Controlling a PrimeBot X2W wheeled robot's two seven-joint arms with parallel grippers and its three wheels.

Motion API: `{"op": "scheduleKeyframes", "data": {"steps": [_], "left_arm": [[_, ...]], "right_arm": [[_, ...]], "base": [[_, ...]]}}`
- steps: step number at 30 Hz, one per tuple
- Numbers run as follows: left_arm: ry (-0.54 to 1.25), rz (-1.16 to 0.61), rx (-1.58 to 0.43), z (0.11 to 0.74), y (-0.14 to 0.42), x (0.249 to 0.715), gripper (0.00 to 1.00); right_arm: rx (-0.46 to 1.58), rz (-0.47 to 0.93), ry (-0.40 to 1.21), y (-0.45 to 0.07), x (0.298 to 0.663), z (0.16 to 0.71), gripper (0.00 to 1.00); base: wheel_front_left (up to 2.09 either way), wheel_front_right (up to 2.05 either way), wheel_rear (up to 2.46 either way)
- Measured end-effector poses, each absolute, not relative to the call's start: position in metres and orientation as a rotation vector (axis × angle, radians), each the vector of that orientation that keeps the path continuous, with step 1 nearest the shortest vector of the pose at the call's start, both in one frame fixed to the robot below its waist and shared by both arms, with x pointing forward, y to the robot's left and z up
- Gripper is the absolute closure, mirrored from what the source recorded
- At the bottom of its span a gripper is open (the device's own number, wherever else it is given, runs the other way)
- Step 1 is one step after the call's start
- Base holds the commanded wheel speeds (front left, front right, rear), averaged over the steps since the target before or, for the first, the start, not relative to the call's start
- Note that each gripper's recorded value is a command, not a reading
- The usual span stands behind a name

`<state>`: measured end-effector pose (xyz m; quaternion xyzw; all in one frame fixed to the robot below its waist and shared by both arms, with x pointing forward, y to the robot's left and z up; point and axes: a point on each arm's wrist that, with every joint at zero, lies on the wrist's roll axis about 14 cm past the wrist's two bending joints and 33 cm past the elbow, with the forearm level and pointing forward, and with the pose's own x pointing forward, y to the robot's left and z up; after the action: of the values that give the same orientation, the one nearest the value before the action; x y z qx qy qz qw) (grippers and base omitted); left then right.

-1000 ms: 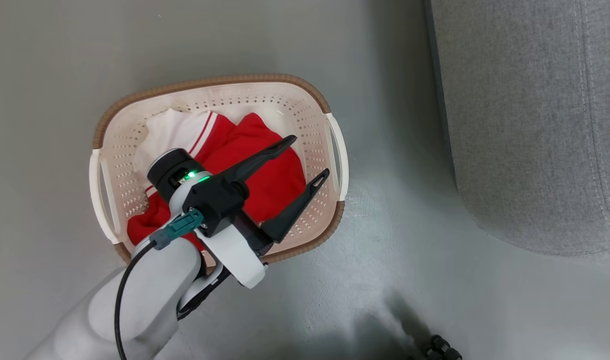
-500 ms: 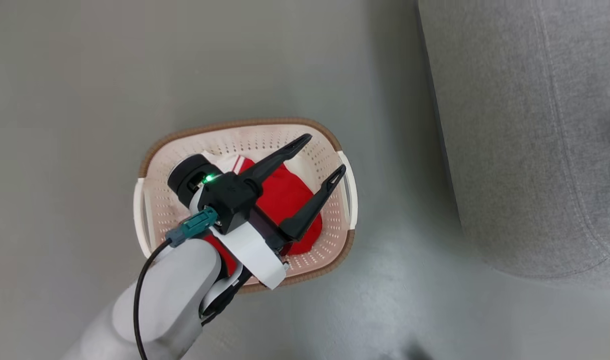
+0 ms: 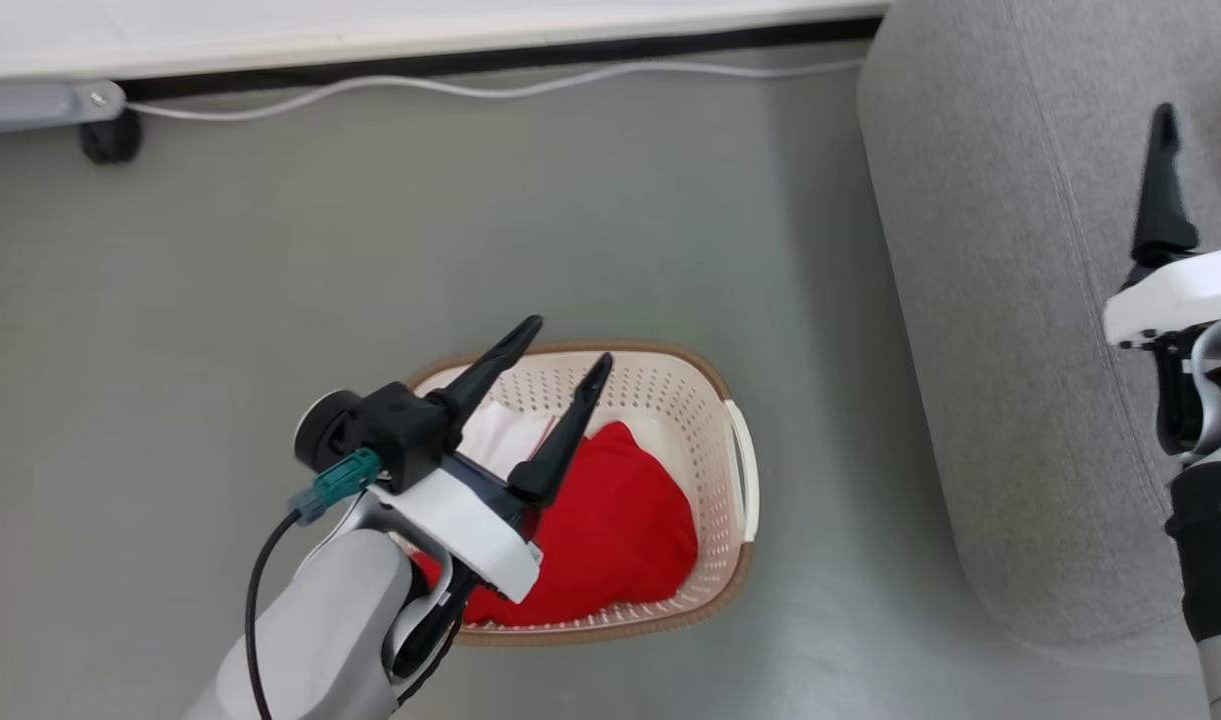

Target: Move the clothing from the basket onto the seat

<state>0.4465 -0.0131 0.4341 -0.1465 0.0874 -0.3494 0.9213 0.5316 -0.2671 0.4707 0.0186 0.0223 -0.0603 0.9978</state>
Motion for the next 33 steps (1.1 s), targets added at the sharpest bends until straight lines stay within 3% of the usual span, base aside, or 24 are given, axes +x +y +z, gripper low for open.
{"op": "scheduleKeyframes", "data": {"steps": [15,33], "left_arm": [[0.109,-0.351,-0.258,0.459,0.093,0.443,0.0],[0.069,-0.112,-0.24,0.465,0.161,0.395,0.0]], "right_arm": [[0.072,0.176,-0.035,-0.156,0.511,0.514,0.0],[0.149,0.197,-0.01,-0.139,0.43,0.501,0.0]], "base": [[0.0,0.0,0.0],[0.0,0.0,0.0]]}}
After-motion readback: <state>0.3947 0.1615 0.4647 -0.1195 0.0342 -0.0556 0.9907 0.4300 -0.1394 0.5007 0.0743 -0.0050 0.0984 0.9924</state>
